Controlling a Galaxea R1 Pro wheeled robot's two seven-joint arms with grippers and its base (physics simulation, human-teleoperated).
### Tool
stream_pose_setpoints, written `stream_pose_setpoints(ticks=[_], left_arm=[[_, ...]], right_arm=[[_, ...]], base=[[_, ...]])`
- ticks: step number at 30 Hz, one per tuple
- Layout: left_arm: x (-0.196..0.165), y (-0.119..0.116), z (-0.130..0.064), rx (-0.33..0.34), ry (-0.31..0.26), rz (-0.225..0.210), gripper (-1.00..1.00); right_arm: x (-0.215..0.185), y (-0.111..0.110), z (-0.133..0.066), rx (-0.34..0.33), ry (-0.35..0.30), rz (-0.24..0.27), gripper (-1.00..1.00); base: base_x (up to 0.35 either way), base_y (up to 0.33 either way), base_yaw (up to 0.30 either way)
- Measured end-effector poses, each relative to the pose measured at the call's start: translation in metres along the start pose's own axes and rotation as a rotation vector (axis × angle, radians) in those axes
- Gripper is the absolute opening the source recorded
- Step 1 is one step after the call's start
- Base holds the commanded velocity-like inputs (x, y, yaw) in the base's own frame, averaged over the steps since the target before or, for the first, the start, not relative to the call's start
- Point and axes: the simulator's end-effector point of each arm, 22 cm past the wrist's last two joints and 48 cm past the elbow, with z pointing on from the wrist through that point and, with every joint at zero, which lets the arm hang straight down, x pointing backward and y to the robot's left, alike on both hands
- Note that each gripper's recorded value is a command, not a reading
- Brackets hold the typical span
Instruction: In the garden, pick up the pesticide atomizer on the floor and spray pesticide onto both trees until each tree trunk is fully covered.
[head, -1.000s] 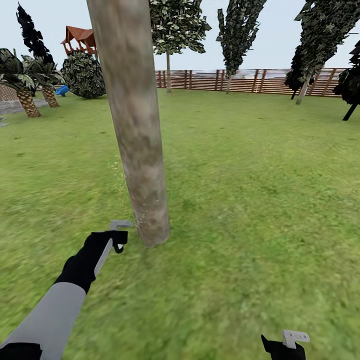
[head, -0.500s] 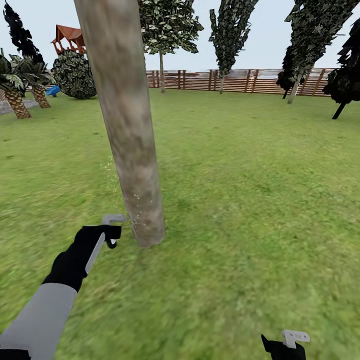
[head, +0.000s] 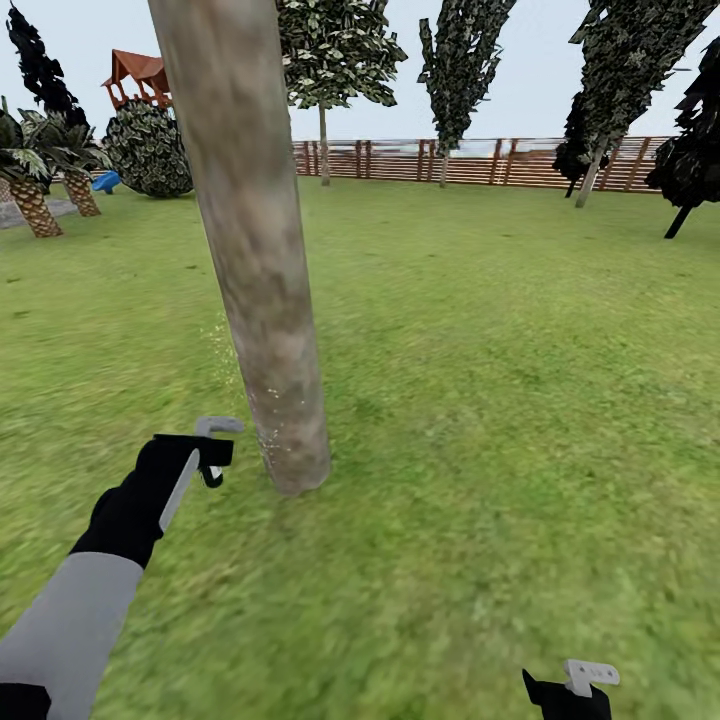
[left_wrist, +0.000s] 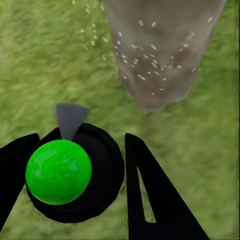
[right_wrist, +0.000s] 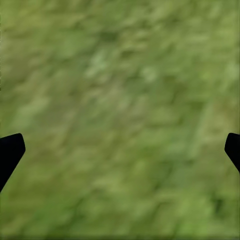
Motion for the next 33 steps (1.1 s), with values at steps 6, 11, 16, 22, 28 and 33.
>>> stream_pose_setpoints(ticks=[6, 11, 16, 22, 28, 33], left_arm=[[-0.013, -0.061, -0.01, 0.136, 0.0, -0.004, -1.0], [-0.047, -0.02, -0.021, 0.076, -0.026, -0.002, -1.0], [-0.041, -0.041, -0.022, 0.113, 0.001, 0.019, -1.0], [-0.06, -0.079, -0.032, 0.148, -0.014, 0.083, -1.0], [-0.091, -0.055, -0.039, 0.11, -0.052, 0.067, -1.0], [-0.099, -0.065, -0.044, 0.15, -0.064, 0.02, -1.0]], right_arm=[[0.0, 0.0, 0.0, 0.0, 0.001, -0.001, 1.0], [0.0, 0.0, 0.0, 0.0, 0.001, 0.0, 1.0], [0.0, -0.001, 0.0, 0.001, 0.0, 0.0, 1.0], [-0.001, -0.003, 0.0, 0.003, -0.002, -0.002, 1.0], [-0.001, -0.003, 0.0, 0.003, -0.001, -0.002, 1.0], [-0.001, -0.003, 0.0, 0.003, -0.002, -0.002, 1.0]], base=[[0.0, 0.0, 0.0], [0.0, 0.0, 0.0], [0.0, 0.0, 0.0], [0.0, 0.0, 0.0], [0.0, 0.0, 0.0], [0.0, 0.0, 0.0]])
